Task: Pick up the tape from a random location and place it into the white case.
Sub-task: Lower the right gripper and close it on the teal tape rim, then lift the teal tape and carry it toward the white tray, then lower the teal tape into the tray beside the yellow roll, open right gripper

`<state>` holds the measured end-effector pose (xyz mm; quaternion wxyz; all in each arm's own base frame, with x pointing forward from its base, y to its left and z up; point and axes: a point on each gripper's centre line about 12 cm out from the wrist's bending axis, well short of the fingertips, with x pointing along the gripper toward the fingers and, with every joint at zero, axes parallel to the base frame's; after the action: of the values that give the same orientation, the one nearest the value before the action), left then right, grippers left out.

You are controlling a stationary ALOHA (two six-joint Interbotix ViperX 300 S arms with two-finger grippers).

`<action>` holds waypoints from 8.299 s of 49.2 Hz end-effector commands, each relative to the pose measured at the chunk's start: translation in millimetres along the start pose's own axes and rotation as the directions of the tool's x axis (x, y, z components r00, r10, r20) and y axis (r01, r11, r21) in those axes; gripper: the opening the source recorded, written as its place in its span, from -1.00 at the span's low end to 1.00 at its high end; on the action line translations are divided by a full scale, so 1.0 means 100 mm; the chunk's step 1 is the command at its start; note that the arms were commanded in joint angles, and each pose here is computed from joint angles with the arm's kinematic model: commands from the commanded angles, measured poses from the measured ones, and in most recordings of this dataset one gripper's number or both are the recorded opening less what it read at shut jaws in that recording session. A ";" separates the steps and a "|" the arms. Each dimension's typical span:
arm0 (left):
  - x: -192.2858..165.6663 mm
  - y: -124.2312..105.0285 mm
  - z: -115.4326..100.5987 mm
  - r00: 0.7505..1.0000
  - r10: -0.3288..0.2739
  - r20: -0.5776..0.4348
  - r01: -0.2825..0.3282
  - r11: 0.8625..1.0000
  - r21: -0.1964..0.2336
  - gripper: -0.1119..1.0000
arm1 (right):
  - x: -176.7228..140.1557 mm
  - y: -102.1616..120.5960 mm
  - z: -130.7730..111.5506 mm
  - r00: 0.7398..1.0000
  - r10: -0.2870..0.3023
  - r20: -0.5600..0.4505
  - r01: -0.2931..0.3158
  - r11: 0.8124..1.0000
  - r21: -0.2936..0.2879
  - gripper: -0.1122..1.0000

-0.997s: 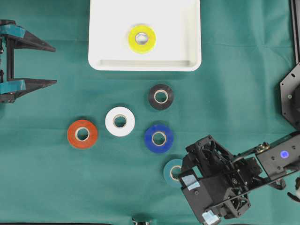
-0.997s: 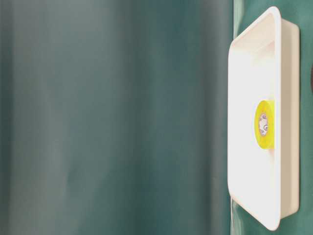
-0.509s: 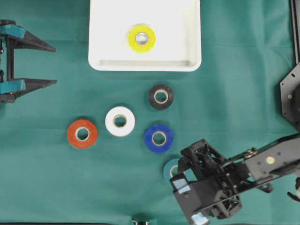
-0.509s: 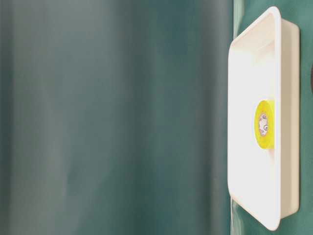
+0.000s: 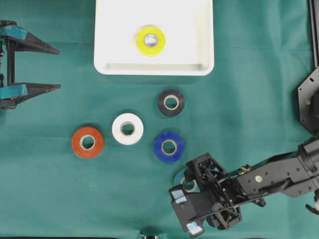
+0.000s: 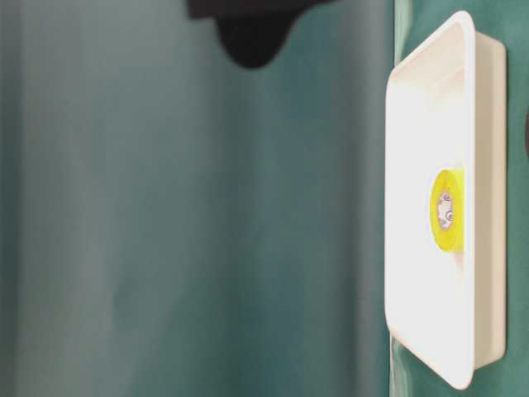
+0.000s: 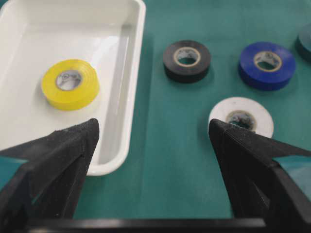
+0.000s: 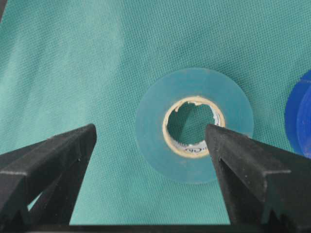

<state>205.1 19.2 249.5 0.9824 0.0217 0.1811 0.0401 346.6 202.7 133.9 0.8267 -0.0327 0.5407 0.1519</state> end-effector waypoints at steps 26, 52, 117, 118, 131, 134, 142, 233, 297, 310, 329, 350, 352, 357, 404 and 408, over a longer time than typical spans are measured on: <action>0.01 0.01 0.03 1.000 0.002 0.015 -0.002 1.000 -0.005 0.98 | 0.15 0.05 -0.04 0.998 0.022 0.061 -0.022 1.000 -0.013 0.85; 0.01 0.01 0.01 1.000 0.003 0.011 -0.003 1.000 -0.004 0.98 | 0.16 0.05 -0.03 0.998 0.023 0.059 -0.022 1.000 -0.014 0.85; 0.01 0.00 0.02 1.000 0.002 0.011 -0.002 1.000 -0.004 0.98 | 0.14 0.05 -0.01 0.998 0.020 0.057 -0.019 1.000 -0.014 -0.30; 0.01 0.00 0.02 1.000 0.002 0.012 -0.002 1.000 -0.005 0.98 | 0.14 0.05 0.00 0.998 0.020 0.057 -0.019 1.000 -0.014 -0.30; 0.01 0.01 0.01 1.000 0.003 0.011 -0.003 1.000 -0.004 0.98 | -0.03 0.06 0.04 0.998 0.021 0.066 -0.020 1.000 -0.015 -0.30; 0.01 0.01 0.02 1.000 0.003 0.011 -0.003 1.000 -0.004 0.98 | -0.12 0.06 0.06 0.997 0.023 0.073 -0.022 1.000 -0.016 -0.30; 0.01 0.01 0.02 1.000 0.003 0.011 -0.003 1.000 -0.003 0.98 | -0.34 0.07 0.13 0.996 0.017 0.083 -0.014 1.000 -0.028 -0.30; 0.01 0.01 0.02 1.000 0.003 0.011 -0.003 1.000 -0.003 0.98 | -1.69 0.07 0.42 0.993 -0.112 -0.038 0.112 0.994 0.005 -0.30; 0.01 0.01 0.01 1.000 0.003 0.006 -0.003 1.000 -0.004 0.98 | -1.75 -0.95 0.58 0.974 -0.228 -0.021 0.229 0.971 0.073 -0.30; 0.01 0.01 0.01 1.000 0.003 0.006 -0.003 1.000 -0.003 0.98 | -1.88 -1.74 0.52 0.951 -0.307 -0.029 0.307 0.933 0.188 -0.30; 0.01 0.01 0.01 1.000 0.003 0.004 -0.003 1.000 -0.003 0.98 | -2.14 -2.65 0.29 0.909 -0.417 -0.028 0.403 0.857 0.320 -0.30; 0.01 0.00 0.01 1.000 0.001 0.005 -0.001 1.000 -0.004 0.98 | -2.25 -2.95 0.14 0.891 -0.452 -0.046 0.436 0.822 0.368 -0.30; 0.01 0.01 0.01 1.000 0.003 0.003 -0.003 1.000 -0.004 0.98 | -2.25 -2.95 0.14 0.891 -0.452 -0.046 0.436 0.822 0.368 -0.30; 0.01 0.01 0.01 1.000 0.003 0.003 -0.003 1.000 -0.003 0.98 | -2.25 -2.95 0.14 0.892 -0.450 -0.045 0.433 0.822 0.371 -0.30; 0.01 0.00 0.01 1.000 0.001 0.003 -0.001 1.000 -0.002 0.98 | -1.02 -3.23 -0.16 0.915 -0.387 -0.112 0.400 0.842 0.361 -0.30; 0.01 0.01 0.00 1.000 0.003 0.001 -0.003 1.000 -0.004 0.98 | -0.95 -3.27 -0.20 0.915 -0.386 -0.117 0.401 0.840 0.366 -0.30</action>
<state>204.4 19.1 246.3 0.9817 0.0207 0.1849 0.0400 384.4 -129.6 170.8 0.8109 0.0152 0.5713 -0.1255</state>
